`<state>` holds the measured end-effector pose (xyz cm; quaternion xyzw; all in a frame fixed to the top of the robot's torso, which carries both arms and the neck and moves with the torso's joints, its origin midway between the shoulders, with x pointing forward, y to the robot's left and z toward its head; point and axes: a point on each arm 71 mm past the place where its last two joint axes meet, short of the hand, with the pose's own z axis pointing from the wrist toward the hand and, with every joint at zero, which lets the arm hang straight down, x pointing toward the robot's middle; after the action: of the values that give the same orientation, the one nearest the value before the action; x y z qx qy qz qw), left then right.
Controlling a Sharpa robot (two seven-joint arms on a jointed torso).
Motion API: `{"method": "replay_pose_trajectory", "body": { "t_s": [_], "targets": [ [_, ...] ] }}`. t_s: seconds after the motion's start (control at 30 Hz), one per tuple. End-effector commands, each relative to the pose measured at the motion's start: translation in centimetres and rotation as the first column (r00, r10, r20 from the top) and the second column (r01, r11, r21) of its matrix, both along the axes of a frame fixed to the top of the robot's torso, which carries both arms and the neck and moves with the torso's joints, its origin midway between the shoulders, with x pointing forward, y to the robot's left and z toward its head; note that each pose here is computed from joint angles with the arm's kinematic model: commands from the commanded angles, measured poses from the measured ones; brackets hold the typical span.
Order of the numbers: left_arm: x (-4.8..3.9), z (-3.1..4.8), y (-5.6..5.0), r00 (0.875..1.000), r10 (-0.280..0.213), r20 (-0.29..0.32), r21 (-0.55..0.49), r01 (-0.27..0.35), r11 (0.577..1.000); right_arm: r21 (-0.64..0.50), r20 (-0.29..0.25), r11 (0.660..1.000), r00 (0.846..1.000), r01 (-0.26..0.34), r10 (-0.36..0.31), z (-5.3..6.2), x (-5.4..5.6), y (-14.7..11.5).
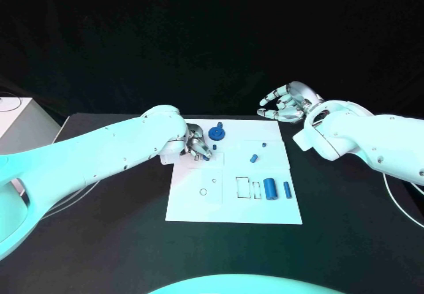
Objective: Assemble the parts on the task board
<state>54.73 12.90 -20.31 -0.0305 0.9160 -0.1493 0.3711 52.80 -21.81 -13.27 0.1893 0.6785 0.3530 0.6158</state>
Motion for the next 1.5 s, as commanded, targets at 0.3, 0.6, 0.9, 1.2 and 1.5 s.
{"method": "replay_pose_trajectory", "body": {
  "t_s": [0.3, 0.6, 0.9, 1.2, 1.5],
  "targets": [
    [-0.11, -0.28, 0.21, 1.000, -0.008, -0.018, 0.017, 0.008, 1.000, -0.036, 0.014, 0.999, 1.000, -0.016, 0.017, -0.11, -0.01, 0.19],
    [-0.05, -0.33, 0.12, 1.000, -0.009, -0.023, 0.021, 0.010, 1.000, -0.036, 0.013, 0.999, 1.000, -0.017, 0.017, -0.15, -0.02, 0.21],
    [-0.07, -0.55, -0.29, 0.998, -0.030, -0.051, 0.039, 0.031, 0.999, -0.036, 0.013, 0.999, 1.000, -0.018, 0.019, -0.15, -0.05, 0.24],
    [-0.21, -0.72, -0.51, 0.996, -0.051, -0.078, 0.053, 0.056, 0.997, -0.036, 0.013, 0.999, 1.000, -0.017, 0.017, -0.14, -0.07, 0.18],
    [-0.23, -0.74, -0.56, 0.995, -0.055, -0.082, 0.055, 0.060, 0.997, -0.036, 0.014, 0.999, 1.000, -0.016, 0.017, -0.14, -0.05, 0.17]
  ]
}}
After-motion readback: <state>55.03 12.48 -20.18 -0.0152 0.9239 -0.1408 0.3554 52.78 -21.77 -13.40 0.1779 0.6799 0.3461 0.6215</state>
